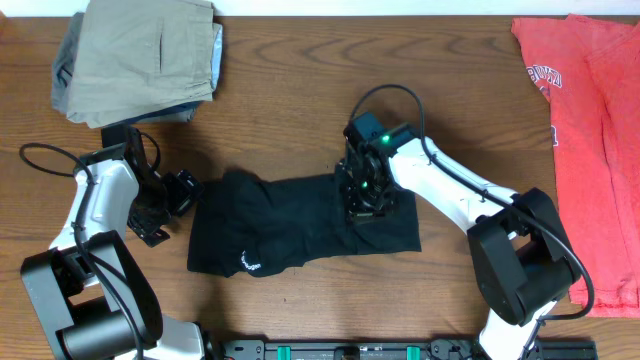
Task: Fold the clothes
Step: 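Fold the right end leftward over the strip with the right gripper, then release the folded end and retract the right gripper to the right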
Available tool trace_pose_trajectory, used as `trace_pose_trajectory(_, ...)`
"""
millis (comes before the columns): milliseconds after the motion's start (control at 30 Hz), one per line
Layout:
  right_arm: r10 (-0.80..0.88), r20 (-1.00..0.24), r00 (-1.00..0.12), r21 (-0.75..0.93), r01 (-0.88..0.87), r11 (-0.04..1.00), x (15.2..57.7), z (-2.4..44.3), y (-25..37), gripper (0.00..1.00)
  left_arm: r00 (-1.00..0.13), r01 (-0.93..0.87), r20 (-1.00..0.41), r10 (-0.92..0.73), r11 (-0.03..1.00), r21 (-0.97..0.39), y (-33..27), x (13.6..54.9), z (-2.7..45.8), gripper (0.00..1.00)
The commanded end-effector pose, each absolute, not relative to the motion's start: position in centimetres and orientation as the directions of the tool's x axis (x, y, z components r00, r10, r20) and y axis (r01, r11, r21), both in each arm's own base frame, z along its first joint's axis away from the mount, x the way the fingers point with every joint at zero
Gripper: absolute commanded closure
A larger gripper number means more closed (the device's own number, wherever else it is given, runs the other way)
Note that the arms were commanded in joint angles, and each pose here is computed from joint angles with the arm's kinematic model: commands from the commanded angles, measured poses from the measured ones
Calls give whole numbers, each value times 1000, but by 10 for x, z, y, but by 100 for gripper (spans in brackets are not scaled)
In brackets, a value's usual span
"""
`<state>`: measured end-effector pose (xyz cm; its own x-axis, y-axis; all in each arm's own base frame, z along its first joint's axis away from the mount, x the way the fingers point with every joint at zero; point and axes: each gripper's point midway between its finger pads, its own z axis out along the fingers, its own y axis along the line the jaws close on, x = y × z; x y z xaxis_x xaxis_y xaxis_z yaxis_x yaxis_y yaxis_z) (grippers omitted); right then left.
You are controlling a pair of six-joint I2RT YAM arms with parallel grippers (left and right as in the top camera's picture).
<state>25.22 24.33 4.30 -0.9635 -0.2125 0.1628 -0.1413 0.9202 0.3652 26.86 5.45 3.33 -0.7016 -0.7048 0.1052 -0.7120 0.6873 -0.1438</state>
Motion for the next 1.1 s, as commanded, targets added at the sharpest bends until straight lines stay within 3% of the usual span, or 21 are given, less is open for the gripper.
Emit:
trace_pose_trajectory(0, -260, 128, -957, 347, -202, 916, 261, 44, 237, 86, -712, -702, 106, -694, 700, -130, 54, 265, 32, 0)
trace_pose_trajectory(200, -243, 157, -957, 180, -214, 960, 258, 36, 206, 85, -712, -702, 111, -694, 700, -129, 54, 263, 32, 0)
trace_pose_trajectory(300, -243, 182, -953, 166, -214, 963, 250, 32, 201, 99, -712, -702, 110, -694, 700, -129, 54, 264, 32, 0)
trace_pose_trajectory(400, -248, 201, -948, 159, -218, 963, 242, 26, 200, 99, -712, -702, 110, -694, 700, -129, 54, 264, 32, 0)
trace_pose_trajectory(633, -305, 177, -936, 299, -244, 923, 229, 20, 237, 99, -712, -702, 110, -694, 700, -129, 54, 264, 32, 0)
trace_pose_trajectory(867, -351, 147, -925, 308, -294, 905, 219, 17, 259, 94, -712, -702, 110, -694, 700, -129, 54, 264, 32, 0)
trace_pose_trajectory(1067, -368, 137, -920, 316, -311, 896, 209, 13, 278, 97, -712, -702, 110, -694, 700, -129, 54, 264, 32, 0)
